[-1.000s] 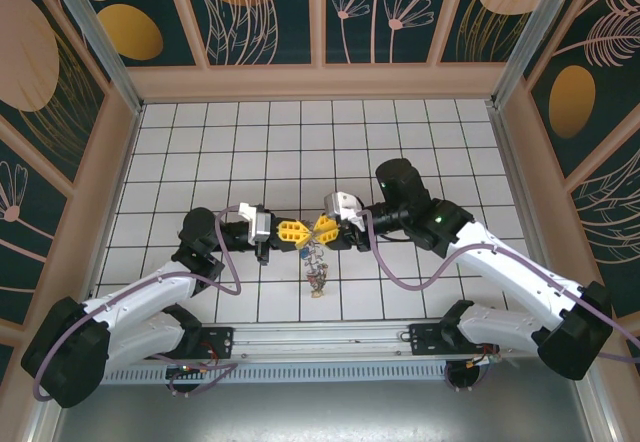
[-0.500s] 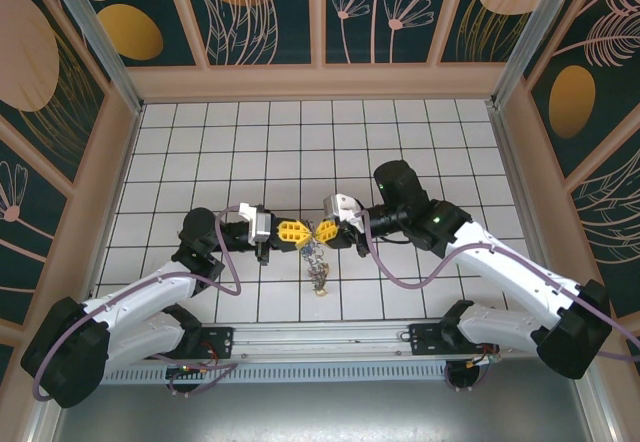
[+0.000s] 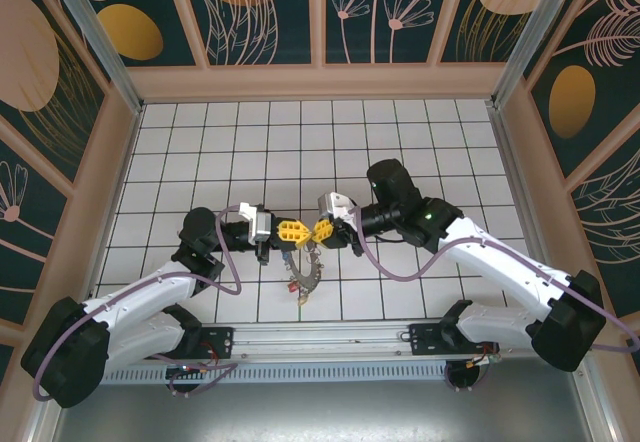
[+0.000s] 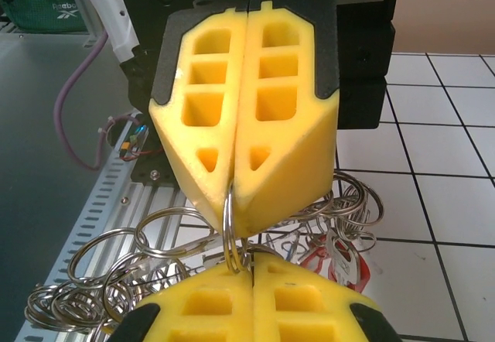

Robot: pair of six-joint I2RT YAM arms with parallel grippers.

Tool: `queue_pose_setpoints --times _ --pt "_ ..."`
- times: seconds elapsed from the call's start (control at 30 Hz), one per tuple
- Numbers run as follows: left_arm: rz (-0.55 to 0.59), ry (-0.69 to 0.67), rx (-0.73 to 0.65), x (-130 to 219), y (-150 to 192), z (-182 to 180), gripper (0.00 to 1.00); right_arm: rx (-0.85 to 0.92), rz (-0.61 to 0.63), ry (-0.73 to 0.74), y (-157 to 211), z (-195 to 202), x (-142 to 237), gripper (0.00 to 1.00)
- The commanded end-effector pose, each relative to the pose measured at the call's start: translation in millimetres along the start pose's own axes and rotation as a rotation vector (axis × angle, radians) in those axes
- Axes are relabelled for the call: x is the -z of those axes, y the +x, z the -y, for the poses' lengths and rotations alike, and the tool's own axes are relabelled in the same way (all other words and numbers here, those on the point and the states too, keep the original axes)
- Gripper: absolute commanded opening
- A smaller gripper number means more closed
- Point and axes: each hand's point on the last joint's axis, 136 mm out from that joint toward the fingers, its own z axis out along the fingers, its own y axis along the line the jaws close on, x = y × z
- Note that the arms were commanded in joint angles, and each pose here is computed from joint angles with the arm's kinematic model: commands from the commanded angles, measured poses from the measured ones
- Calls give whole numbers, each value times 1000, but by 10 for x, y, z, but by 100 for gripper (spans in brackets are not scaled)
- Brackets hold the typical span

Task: Put the keys on the keyring

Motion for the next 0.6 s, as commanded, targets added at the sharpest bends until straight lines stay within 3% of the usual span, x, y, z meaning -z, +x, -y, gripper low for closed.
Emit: queue_pose_setpoints --times 0.0,0.3,0.57 --pt "47 59 -101 -37 -236 118 0 20 22 38 -161 78 34 0" --pt "-92 35 -124 -22 57 78 0 46 26 50 -236 34 146 0" --pt "-78 31 -144 -26 -13 75 0 35 -1 29 -203 10 127 0"
